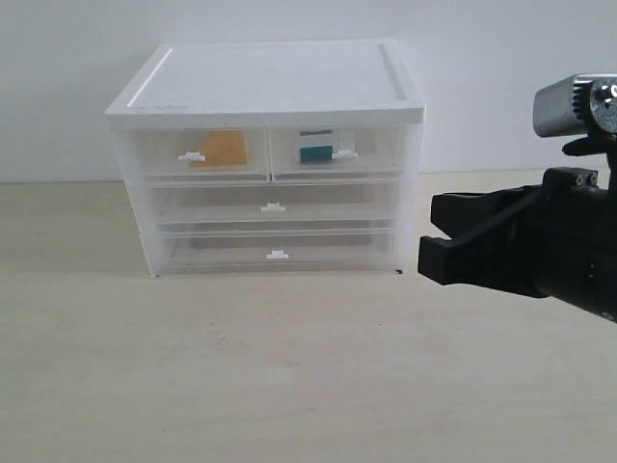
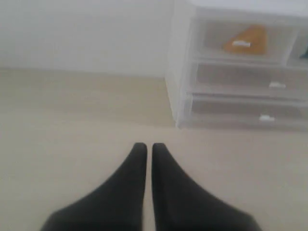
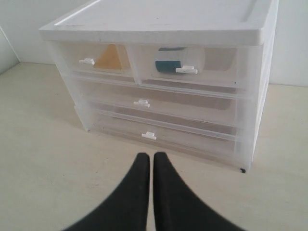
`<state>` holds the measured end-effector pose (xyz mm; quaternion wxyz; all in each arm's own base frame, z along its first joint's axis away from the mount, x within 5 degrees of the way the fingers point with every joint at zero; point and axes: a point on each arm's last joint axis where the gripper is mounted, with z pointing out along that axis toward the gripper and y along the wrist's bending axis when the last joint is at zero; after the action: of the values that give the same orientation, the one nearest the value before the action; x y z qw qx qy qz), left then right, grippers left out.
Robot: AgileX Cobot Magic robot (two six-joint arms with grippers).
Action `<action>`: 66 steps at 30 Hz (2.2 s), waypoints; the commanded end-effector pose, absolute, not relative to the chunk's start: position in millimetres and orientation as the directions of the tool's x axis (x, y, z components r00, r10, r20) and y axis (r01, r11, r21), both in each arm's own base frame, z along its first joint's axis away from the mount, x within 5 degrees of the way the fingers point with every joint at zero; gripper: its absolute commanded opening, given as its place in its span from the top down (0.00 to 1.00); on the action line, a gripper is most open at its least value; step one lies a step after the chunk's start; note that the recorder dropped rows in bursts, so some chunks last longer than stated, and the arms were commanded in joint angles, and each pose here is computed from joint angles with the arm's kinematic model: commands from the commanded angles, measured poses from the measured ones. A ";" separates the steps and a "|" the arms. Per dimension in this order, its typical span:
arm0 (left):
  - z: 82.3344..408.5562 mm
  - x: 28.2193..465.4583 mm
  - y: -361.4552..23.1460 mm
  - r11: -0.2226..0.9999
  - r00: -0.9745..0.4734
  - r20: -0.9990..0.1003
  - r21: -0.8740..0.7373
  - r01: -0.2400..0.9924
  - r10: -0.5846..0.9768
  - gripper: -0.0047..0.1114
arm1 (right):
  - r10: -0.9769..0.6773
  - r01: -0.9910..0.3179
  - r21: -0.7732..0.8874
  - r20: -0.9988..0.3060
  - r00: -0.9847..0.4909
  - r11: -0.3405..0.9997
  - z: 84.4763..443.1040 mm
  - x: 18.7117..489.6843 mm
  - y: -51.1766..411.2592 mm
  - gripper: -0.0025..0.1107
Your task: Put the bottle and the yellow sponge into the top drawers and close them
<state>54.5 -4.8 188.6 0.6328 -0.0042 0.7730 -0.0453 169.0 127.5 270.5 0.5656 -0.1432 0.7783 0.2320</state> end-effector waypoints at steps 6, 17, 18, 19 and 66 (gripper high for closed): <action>182.9 53.5 -4.9 0.997 -0.249 -0.967 -0.060 0.051 -0.046 0.93 | 0.043 -0.487 0.198 -0.950 -0.310 0.851 272.6 168.5 126.7 0.98; 182.9 53.5 -4.9 0.997 -0.249 -0.967 -0.060 0.051 -0.046 0.93 | 0.043 -0.487 0.198 -0.950 -0.310 0.851 272.6 168.5 126.7 0.98; 182.9 53.5 -4.9 0.997 -0.249 -0.967 -0.060 0.051 -0.046 0.93 | 0.043 -0.487 0.198 -0.950 -0.310 0.851 272.6 168.5 126.7 0.98; 182.9 53.5 -4.9 0.997 -0.249 -0.967 -0.060 0.051 -0.046 0.93 | 0.043 -0.487 0.198 -0.950 -0.310 0.851 272.6 168.5 126.7 0.98; 182.9 53.5 -4.9 0.997 -0.249 -0.967 -0.060 0.051 -0.046 0.93 | 0.270 -0.337 0.272 -0.961 -0.054 0.901 237.5 52.5 21.1 0.98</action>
<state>53.5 -5.2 184.0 0.6131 -0.0006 0.7888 -0.0439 51.4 22.0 244.3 0.6990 -0.0564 0.6827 0.2054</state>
